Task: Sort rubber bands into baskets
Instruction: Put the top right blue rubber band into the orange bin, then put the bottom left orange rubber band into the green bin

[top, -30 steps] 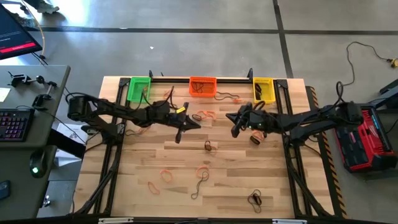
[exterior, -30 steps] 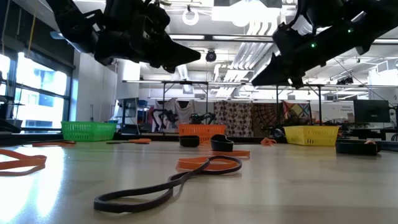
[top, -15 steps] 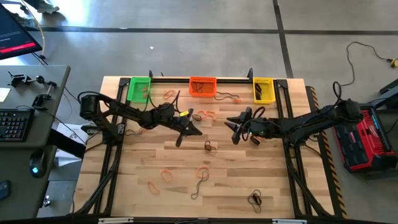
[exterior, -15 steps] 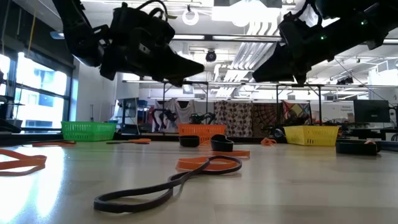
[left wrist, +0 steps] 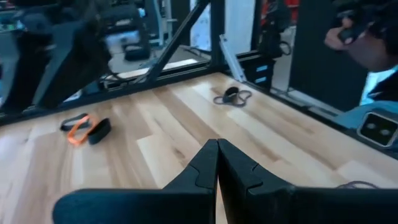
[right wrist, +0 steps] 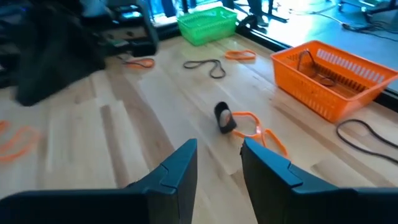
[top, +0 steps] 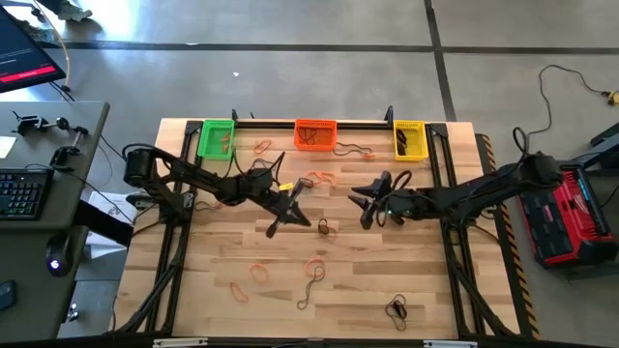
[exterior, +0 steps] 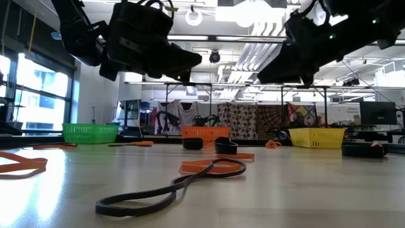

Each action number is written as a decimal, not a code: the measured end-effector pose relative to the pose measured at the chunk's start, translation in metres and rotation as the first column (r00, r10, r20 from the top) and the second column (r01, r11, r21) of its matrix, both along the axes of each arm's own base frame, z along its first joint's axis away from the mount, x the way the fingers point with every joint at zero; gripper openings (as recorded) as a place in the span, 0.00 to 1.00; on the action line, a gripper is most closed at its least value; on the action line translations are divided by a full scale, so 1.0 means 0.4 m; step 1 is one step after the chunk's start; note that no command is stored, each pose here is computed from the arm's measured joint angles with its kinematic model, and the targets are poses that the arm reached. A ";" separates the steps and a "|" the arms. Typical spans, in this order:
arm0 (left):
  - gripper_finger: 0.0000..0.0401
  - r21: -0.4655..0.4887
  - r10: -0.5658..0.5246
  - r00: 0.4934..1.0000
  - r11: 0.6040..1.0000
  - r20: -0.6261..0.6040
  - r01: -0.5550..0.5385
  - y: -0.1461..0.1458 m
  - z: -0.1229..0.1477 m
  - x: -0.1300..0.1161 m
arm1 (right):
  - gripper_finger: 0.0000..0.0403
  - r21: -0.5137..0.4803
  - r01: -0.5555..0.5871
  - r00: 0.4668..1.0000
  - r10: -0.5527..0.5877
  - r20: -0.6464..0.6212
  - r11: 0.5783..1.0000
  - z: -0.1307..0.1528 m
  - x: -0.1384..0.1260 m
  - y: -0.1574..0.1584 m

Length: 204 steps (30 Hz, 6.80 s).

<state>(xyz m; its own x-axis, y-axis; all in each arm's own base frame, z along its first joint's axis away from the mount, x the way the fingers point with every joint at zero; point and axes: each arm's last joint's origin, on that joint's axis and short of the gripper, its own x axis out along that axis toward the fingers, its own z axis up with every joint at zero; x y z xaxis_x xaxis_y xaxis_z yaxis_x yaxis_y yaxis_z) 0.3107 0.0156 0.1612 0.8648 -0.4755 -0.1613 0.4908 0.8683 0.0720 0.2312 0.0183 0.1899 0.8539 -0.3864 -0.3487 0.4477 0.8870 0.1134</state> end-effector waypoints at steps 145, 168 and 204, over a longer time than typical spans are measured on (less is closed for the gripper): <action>0.00 -0.200 0.334 0.938 0.929 0.090 -0.311 0.090 -0.036 -0.252 | 0.00 -0.007 -0.011 0.803 0.005 -0.596 1.000 0.026 0.392 -0.658; 0.00 -0.206 0.331 0.942 0.927 0.057 -0.313 0.088 -0.042 -0.252 | 0.33 0.022 0.027 0.827 -0.010 -0.561 0.999 0.025 0.402 -0.650; 0.00 -0.190 0.383 0.923 0.910 0.040 -0.369 0.093 -0.048 -0.251 | 0.00 -0.157 -0.048 0.991 0.028 -0.130 0.986 0.084 0.279 -0.264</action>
